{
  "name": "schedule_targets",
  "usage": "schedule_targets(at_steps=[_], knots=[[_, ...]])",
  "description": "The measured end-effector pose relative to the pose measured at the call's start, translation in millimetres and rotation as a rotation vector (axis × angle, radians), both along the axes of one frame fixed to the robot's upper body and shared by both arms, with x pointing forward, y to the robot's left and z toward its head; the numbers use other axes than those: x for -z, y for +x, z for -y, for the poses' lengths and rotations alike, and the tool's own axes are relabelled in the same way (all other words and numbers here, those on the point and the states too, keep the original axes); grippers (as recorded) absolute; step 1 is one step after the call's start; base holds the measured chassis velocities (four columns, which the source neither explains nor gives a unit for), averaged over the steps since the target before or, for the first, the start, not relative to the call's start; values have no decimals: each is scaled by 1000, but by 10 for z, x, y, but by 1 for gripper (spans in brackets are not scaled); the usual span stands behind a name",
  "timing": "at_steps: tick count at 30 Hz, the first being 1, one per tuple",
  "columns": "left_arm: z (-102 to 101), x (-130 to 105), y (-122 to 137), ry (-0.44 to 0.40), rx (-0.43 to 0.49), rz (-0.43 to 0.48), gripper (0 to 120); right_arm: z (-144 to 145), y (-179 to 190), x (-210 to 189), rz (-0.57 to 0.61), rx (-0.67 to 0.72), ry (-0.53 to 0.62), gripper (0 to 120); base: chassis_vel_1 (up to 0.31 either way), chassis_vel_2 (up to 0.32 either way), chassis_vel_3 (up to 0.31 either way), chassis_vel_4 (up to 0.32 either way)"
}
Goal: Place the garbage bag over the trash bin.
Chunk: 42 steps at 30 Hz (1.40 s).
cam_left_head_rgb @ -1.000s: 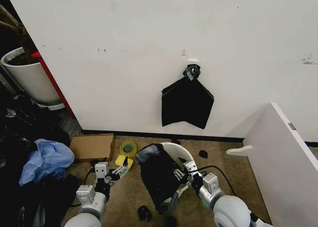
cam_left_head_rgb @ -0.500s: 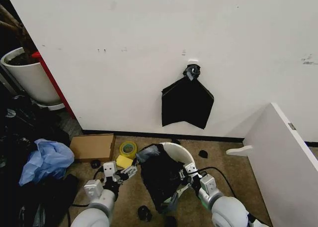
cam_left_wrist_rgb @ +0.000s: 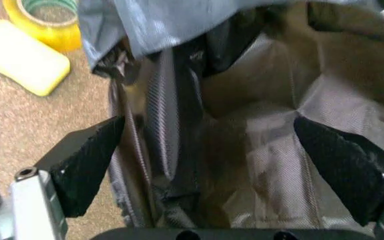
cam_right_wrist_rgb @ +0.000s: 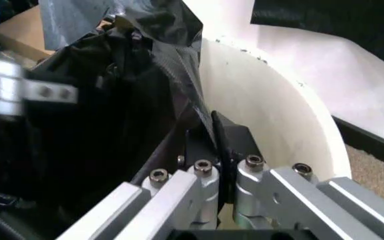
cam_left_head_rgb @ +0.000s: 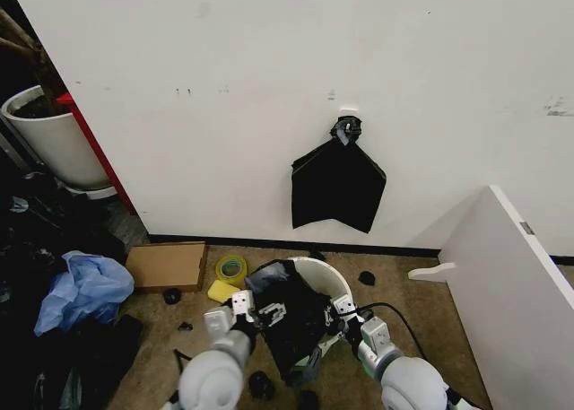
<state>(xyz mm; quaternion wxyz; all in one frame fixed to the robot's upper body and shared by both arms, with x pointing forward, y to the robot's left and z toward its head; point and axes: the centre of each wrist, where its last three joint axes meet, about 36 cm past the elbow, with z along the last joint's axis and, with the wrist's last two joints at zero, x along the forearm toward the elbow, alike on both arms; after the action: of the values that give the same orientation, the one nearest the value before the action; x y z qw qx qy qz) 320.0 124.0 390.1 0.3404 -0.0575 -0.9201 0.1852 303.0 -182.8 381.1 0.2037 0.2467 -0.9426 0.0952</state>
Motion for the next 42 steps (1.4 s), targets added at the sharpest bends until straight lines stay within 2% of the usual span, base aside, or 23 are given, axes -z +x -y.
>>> schedule_targets(at_steps=[4,7,9,14,16,21,24,25,29,37,39,42], knots=[[92,102,57,27,-23,7,95,-5,-1,4,1,-1,3,0,0,0,0,0],[115,162,101,58,-44,0,84,-7,-2,7,2,-2,6,0,0,0,0,0],[117,178,115,65,-46,-6,81,-7,-4,11,3,-1,6,0,0,0,0,0],[128,222,199,95,-32,-37,59,-8,-27,35,18,-10,8,0,0,0,0,0],[130,228,207,101,-27,-42,55,-7,-32,39,24,-18,16,0,0,0,0,0],[123,292,229,136,-1,-42,34,24,-68,80,72,-88,62,0,0,0,0,0],[109,305,236,130,7,-38,27,34,-81,89,82,-101,68,0,0,0,0,0],[88,319,249,119,12,-33,20,45,-89,97,89,-106,69,0,0,0,0,0],[10,295,289,86,12,-41,5,64,-104,108,108,-107,71,0,0,0,0,0],[-255,145,292,55,7,-100,1,124,-109,130,172,-107,31,0,0,0,0,0],[-370,98,238,72,6,-95,1,194,-52,155,267,-111,-19,0,0,0,0,0],[-442,38,126,73,32,-77,1,238,8,129,331,-108,-36,0,0,0,0,0]])
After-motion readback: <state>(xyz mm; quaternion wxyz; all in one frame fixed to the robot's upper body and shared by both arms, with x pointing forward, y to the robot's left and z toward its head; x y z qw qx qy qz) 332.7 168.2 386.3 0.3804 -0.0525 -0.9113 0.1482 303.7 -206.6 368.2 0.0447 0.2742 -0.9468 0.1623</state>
